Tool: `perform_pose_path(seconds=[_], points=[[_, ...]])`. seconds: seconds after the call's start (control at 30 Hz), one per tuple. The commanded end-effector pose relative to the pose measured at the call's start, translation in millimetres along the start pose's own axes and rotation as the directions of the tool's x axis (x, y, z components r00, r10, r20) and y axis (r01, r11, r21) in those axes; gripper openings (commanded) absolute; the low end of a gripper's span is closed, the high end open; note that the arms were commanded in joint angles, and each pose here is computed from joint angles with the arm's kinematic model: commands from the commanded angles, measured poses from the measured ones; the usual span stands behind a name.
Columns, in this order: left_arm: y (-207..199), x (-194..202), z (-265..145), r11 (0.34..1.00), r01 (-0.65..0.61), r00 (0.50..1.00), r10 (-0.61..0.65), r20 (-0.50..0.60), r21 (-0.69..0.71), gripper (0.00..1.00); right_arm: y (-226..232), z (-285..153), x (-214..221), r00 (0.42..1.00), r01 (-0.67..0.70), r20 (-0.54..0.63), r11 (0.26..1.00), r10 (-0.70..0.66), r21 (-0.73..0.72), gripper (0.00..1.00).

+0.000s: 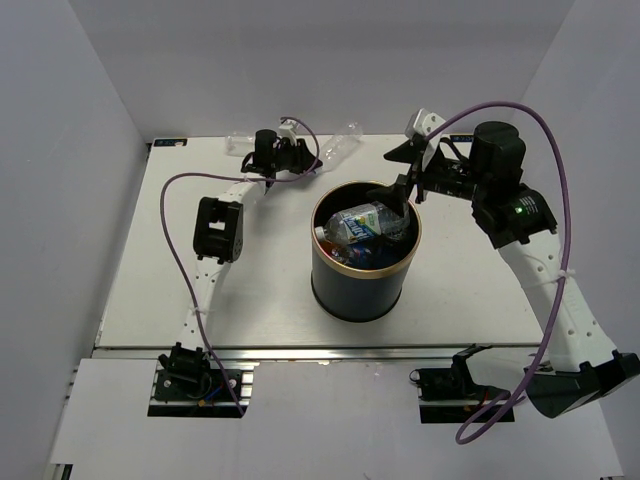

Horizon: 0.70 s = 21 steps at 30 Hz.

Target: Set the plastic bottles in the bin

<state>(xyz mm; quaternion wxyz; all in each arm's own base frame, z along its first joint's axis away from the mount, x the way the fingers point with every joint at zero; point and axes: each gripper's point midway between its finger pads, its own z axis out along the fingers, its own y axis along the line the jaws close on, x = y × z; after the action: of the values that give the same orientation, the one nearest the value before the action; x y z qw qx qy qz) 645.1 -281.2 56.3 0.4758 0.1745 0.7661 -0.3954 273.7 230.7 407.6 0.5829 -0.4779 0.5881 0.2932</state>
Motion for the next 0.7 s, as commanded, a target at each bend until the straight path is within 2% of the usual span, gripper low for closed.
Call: perform_pose_path(seconds=[0.0,0.07,0.1,0.2,0.23,0.33,0.37,0.4,0.43,0.47,0.57,0.6,0.63,0.67], points=[[-30,-53,-16,0.999,-0.05,0.997,0.049,0.056,0.009,0.0,-3,-7,-16,0.999,0.016,0.041,0.999,-0.018,0.038,0.89],[-33,-53,-20,0.999,-0.045,0.997,0.044,0.061,0.012,0.0,-2,-9,-18,0.999,0.014,0.047,0.999,-0.016,0.039,0.88],[-43,-69,-26,0.998,-0.06,0.995,0.058,0.084,0.016,0.0,-1,-9,-18,0.999,0.014,0.049,0.999,-0.016,0.038,0.88],[-53,-82,-39,0.998,-0.065,0.992,0.064,0.108,0.006,0.0,2,-9,-19,0.998,0.007,0.06,1.0,-0.009,0.03,0.88],[-68,-107,-51,0.996,-0.091,0.985,0.089,0.144,0.005,0.0,2,-9,-19,0.998,0.004,0.065,1.0,-0.006,0.028,0.88],[-77,-126,-72,0.996,-0.08,0.979,0.088,0.184,-0.051,0.0,1,-8,-18,0.996,-0.012,0.092,0.999,0.007,0.048,0.88],[-96,-156,-90,0.993,-0.102,0.965,0.115,0.236,-0.064,0.0,-3,-9,-30,0.99,0.009,0.142,0.997,-0.019,0.075,0.88],[-104,-169,-99,0.992,-0.105,0.955,0.122,0.271,-0.076,0.0,-5,-6,-23,0.989,-0.014,0.148,0.996,0.002,0.083,0.88],[-105,-166,-106,0.991,-0.092,0.956,0.115,0.27,-0.096,0.0,-10,-6,-25,0.986,-0.05,0.165,0.993,0.032,0.11,0.88],[-124,-190,-125,0.988,-0.117,0.939,0.142,0.312,-0.097,0.0,-14,-7,-33,0.98,-0.043,0.198,0.99,0.016,0.134,0.88],[-142,-204,-149,0.986,-0.112,0.931,0.147,0.335,-0.12,0.0,-17,-9,-32,0.975,-0.093,0.214,0.982,0.056,0.165,0.88],[-160,-221,-168,0.984,-0.129,0.917,0.165,0.364,-0.121,0.0,-18,-11,-34,0.973,-0.103,0.22,0.979,0.064,0.173,0.88],[-156,-215,-166,0.985,-0.118,0.922,0.157,0.355,-0.13,0.0,-21,-12,-33,0.973,-0.115,0.22,0.974,0.071,0.194,0.88],[-172,-226,-183,0.986,-0.118,0.912,0.156,0.381,-0.121,0.0,-21,-15,-34,0.97,-0.135,0.228,0.97,0.088,0.202,0.88]])
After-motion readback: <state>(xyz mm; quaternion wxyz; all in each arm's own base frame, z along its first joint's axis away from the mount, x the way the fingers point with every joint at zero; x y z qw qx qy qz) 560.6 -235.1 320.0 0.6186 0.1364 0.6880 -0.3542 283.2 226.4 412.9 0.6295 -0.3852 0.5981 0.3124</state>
